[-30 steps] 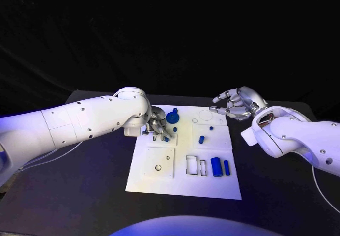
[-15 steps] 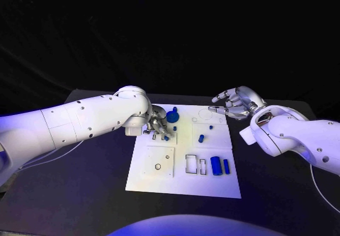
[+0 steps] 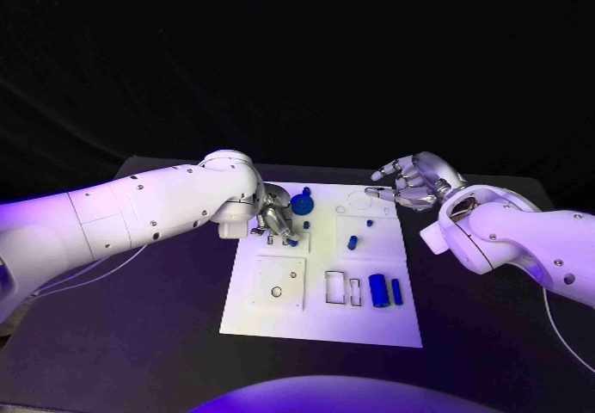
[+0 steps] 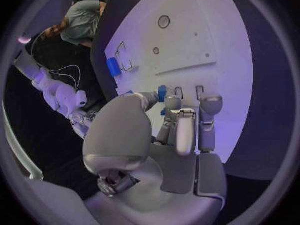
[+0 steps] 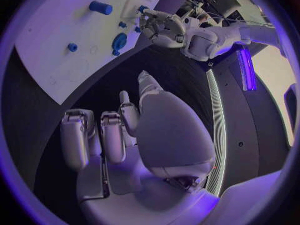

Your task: Assemble the parts on the task board

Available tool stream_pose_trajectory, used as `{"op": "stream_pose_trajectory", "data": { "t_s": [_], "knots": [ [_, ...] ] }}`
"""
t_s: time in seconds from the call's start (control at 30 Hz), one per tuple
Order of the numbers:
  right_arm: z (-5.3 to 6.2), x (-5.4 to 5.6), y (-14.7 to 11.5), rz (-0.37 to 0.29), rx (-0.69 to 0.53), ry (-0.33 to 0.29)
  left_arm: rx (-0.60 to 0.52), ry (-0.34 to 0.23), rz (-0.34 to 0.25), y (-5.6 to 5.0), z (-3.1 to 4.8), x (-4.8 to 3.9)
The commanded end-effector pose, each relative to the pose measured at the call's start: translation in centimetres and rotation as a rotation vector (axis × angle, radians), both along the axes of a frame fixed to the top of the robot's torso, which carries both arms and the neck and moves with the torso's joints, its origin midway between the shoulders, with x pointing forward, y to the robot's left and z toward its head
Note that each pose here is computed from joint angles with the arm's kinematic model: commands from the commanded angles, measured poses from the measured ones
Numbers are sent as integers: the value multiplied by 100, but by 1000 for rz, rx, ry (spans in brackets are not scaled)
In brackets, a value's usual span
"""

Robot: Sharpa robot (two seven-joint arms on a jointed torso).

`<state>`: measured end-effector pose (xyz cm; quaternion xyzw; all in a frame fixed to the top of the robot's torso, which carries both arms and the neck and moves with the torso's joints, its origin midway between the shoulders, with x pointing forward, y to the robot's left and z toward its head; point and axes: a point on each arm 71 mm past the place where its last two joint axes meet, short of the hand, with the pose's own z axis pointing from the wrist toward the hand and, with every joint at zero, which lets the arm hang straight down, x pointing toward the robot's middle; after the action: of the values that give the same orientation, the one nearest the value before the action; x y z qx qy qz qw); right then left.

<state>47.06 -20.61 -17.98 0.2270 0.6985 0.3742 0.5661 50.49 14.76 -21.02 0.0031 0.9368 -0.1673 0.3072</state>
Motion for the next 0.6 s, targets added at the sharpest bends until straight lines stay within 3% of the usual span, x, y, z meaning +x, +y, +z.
{"op": "stream_pose_trajectory", "data": {
  "t_s": [0.03,0.27,0.6],
  "knots": [
    [-11,-3,10,16,-15,3,-57,0,31,-15,35,-11],
    [-16,-2,1,15,-16,5,-108,-32,77,38,81,-37],
    [-16,-5,-21,10,-15,1,-119,-136,112,90,100,-70]
  ]
}}
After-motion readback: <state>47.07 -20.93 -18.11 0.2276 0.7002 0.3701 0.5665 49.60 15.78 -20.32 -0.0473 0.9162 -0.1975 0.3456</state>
